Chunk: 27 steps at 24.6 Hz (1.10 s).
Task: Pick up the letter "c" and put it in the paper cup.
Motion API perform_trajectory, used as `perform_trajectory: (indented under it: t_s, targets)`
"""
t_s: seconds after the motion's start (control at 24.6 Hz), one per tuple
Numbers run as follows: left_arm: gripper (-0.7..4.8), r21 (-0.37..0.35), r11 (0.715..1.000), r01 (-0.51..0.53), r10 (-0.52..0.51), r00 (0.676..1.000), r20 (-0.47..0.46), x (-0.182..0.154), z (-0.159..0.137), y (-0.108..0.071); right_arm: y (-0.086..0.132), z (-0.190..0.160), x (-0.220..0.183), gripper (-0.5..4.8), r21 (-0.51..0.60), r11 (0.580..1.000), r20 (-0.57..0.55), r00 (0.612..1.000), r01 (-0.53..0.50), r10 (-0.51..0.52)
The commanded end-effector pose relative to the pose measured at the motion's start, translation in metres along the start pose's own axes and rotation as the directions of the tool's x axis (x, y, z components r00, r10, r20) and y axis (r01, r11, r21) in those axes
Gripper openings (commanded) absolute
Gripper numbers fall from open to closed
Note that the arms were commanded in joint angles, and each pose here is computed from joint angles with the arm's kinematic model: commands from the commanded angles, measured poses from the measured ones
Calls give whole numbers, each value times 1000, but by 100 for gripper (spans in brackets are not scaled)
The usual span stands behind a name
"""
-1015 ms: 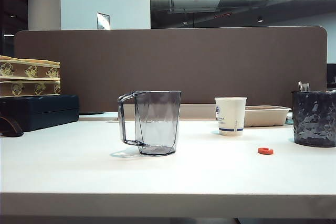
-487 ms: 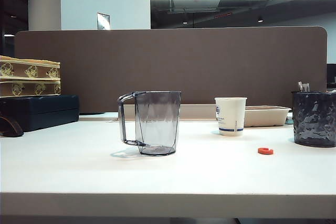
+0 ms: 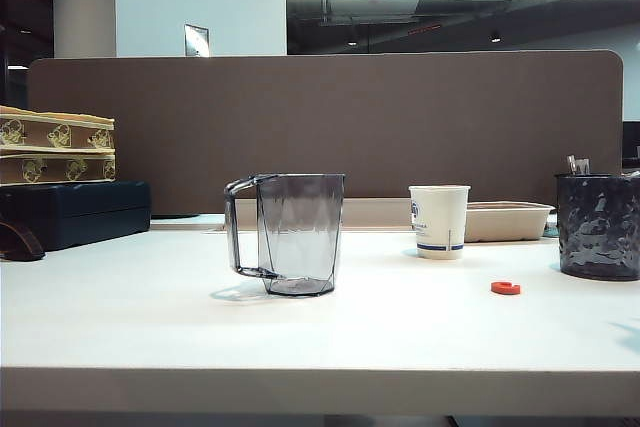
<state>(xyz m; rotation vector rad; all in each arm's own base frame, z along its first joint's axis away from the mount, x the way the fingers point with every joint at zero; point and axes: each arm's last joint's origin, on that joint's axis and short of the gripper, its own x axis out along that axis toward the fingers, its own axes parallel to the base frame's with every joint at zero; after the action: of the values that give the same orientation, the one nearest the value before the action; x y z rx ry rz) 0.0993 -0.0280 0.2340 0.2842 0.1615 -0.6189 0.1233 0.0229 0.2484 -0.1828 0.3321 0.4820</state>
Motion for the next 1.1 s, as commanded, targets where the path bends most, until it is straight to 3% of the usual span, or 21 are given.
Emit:
perform_trajectory:
  t_s: [0.04, 0.2, 0.45, 0.81, 1.01, 1.1]
  targets:
    - [62, 13, 1000, 21, -21, 1000, -16, 4, 0, 1, 0, 5, 9, 97, -4, 999, -28, 999, -35, 35]
    - [62, -5, 999, 34, -35, 998, -53, 10, -3, 3, -2, 6, 29, 161, 17, 997, -110, 991, -78, 79]
    - [62, -9, 999, 47, -48, 994, -96, 19, -7, 5, -9, -2, 58, 162, 53, 996, -213, 973, -77, 86]
    - [62, -60, 994, 86, -96, 977, -190, 47, -18, 12, -20, -2, 91, 162, 63, 996, -269, 961, -56, 71]
    - [62, -79, 995, 67, -77, 987, -143, 65, -18, 20, -21, -4, 109, 164, 91, 994, -282, 955, -68, 91]
    - [62, -74, 996, 59, -67, 990, -124, 68, -16, 22, -20, -5, 115, 208, 88, 993, -275, 956, -83, 105]
